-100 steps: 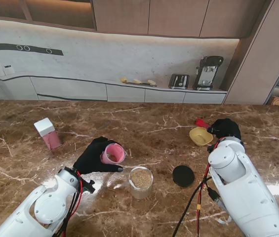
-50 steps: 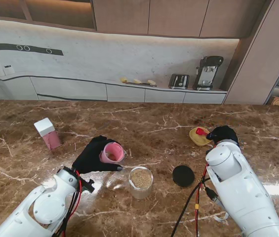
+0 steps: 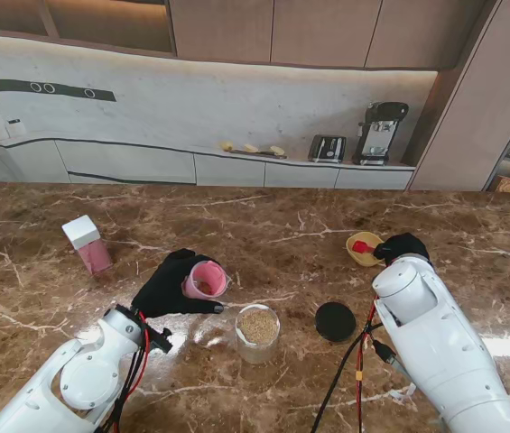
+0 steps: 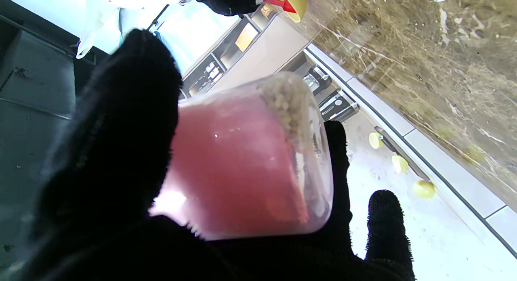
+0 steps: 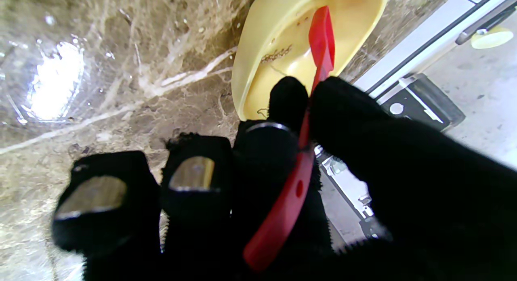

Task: Measure grain into the airtight container

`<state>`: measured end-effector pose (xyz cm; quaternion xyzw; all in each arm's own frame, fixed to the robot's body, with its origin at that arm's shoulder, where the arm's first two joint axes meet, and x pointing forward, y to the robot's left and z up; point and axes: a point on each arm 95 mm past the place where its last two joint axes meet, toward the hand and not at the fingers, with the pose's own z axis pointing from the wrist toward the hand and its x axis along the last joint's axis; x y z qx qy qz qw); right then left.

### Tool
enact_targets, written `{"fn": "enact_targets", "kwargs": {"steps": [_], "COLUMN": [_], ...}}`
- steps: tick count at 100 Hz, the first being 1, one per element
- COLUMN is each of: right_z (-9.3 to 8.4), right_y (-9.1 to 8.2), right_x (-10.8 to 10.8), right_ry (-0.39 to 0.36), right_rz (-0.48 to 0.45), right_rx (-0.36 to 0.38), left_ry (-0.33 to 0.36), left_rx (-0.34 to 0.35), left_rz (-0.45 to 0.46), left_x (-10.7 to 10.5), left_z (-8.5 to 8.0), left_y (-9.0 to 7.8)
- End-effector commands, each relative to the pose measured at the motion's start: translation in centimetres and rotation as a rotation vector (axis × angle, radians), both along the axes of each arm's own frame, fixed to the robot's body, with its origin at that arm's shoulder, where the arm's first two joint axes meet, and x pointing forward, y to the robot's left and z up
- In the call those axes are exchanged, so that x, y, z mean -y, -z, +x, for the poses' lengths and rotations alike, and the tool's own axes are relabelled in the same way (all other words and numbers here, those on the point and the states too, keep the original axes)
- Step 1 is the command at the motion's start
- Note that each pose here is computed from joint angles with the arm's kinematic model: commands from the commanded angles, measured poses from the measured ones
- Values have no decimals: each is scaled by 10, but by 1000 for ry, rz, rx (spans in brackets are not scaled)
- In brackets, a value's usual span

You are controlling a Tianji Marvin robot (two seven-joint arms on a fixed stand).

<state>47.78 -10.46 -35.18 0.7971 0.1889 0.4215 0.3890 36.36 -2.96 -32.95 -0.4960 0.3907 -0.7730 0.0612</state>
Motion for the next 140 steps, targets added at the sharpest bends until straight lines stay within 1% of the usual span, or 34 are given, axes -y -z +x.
{"fn": "enact_targets", "kwargs": {"steps": [1, 27, 38, 62, 82, 113, 140], "right_z": [-1, -2, -2, -2, -4, -9, -13], "right_y": [6, 7, 5, 2, -2, -9, -12], "right_x": [-1, 0, 0, 1, 3, 10, 13], "right_ry": [4, -9, -5, -5, -23, -25, -36], "right_rz": [20, 23, 40, 43, 53, 30, 30], "right_rx": [-26, -26, -20, -10, 5, 25, 37], "left_ry": [1, -3, -1, 1, 0, 6, 8], "left_rx": [-3, -9, -13, -11, -6, -1, 1], "left_rz": [6, 9, 10, 23, 21, 17, 16], "left_x": [0, 0, 0, -1, -1, 0, 1], "left_z": [-1, -2, -3, -5, -4, -2, -2], "left_y": [1, 3, 4, 5, 5, 5, 5]}}
